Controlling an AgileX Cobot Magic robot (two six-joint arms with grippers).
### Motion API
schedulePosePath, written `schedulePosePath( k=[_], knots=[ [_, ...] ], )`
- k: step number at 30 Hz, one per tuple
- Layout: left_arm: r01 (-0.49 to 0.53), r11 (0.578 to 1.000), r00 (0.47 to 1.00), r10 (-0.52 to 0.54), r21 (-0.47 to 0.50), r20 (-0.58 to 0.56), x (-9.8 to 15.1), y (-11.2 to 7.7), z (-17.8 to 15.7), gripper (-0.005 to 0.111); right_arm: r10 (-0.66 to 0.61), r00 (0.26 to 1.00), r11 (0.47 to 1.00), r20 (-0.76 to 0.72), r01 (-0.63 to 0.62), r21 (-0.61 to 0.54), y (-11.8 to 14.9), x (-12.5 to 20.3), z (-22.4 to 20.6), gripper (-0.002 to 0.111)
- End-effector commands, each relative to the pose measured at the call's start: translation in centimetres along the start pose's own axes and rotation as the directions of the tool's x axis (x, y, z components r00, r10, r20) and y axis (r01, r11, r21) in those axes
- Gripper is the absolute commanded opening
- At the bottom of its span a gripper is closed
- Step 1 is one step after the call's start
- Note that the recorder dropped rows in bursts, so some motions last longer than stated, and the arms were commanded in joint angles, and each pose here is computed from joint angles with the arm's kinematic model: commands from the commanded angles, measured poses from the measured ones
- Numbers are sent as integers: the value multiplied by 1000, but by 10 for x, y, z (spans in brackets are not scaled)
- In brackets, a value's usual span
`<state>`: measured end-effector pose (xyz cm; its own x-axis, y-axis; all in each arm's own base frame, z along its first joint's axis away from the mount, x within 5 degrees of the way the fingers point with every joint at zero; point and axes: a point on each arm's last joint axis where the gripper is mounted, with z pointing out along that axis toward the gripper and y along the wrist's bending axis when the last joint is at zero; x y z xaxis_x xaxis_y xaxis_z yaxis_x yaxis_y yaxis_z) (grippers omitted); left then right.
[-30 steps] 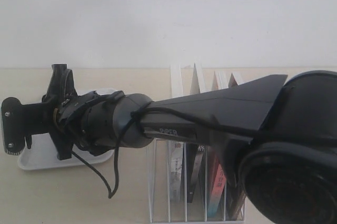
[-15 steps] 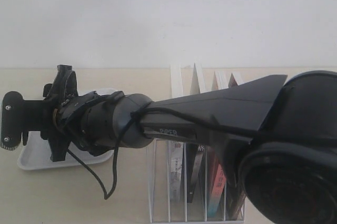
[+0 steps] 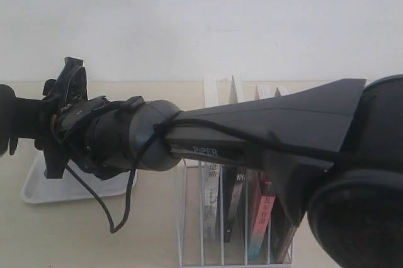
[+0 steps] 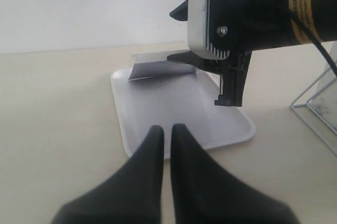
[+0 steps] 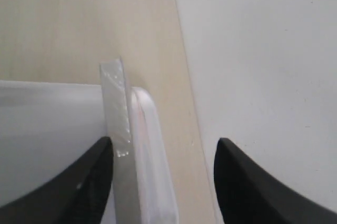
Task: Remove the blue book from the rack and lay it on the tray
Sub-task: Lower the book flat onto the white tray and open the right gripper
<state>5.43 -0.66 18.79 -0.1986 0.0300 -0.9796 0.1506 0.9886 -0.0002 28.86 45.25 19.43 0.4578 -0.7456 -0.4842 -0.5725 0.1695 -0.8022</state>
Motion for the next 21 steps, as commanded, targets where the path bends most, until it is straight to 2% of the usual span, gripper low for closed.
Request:
schedulePosePath(
  k=[1,4,11,21],
  knots=[
    [-1,1000,1000,1,-2,0,1,0,0,4,28,1000,999,9,-28,43,-14,-10,-9,54],
    [-1,1000,1000,1,-2,0,1,0,0,4,49,999,998,1,-49,43,-14,-10,-10,54],
    [-1,1000,1000,1,-2,0,1,0,0,4,72,994,990,-79,-62,128,-27,-4,-15,54],
    [-1,1000,1000,1,-2,0,1,0,0,4,185,981,968,-49,-174,181,-59,-29,-48,53]
  ],
)
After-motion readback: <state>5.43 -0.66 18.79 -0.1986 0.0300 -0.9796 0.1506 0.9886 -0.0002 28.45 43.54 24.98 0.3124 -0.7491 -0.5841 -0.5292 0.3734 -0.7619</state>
